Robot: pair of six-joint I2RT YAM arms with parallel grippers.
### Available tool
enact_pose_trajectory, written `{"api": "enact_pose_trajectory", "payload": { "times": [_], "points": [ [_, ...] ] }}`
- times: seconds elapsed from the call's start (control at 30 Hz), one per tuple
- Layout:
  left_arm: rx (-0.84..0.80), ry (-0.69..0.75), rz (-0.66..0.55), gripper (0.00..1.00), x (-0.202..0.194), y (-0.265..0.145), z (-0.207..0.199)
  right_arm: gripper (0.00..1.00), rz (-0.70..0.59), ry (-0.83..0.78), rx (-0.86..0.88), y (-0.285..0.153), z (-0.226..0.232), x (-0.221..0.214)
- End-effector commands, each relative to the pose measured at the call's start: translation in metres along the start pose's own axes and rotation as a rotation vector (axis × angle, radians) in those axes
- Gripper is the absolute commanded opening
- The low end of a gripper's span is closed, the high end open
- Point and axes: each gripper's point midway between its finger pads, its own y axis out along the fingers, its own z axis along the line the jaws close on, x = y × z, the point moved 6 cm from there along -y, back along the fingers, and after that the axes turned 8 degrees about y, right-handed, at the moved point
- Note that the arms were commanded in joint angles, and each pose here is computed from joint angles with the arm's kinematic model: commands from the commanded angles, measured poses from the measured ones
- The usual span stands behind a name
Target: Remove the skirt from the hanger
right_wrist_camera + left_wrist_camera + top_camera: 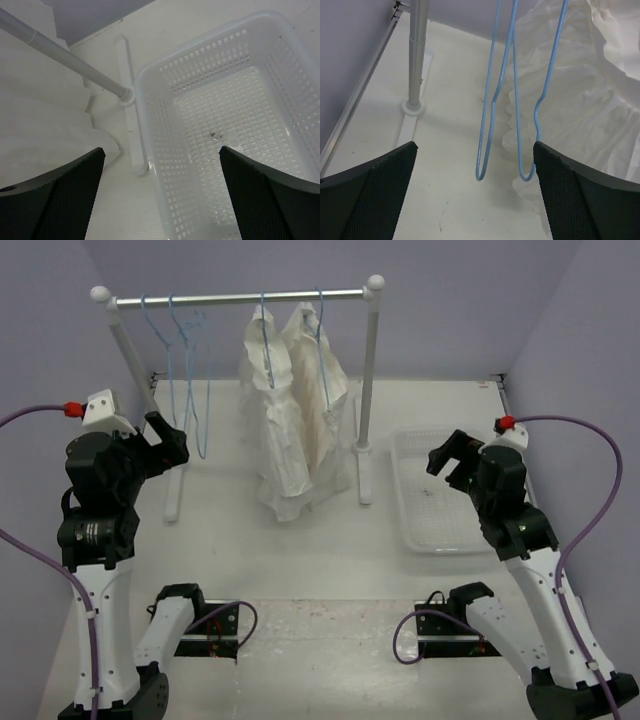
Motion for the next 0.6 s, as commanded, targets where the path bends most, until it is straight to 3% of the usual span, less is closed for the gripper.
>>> {"api": "enact_pose_trajectory", "payload": {
  "times": [0.0,0.2,0.33,0.57],
  "points": [
    [-0.048,0.038,-0.017,1.0,0.009,-0.001,-0.005,0.99,-0.013,-0.001,0.049,-0.004,0.007,0.005],
    [-0.128,0.038,-0.07,1.0,0.03,-0.011,-0.017,0.99,-0.054,0.013,0.075,-0.004,0.01,0.01],
    [-0.295,0.017,-0.071,1.0,0.042,-0.006,-0.039,0.99,-0.055,-0.017,0.095,-0.004,0.016,0.016],
    [-0.436,0.002,-0.143,1.0,0.08,-0.001,-0.067,0.99,-0.084,-0.038,0.156,-0.005,0.028,0.026]
  ]
}}
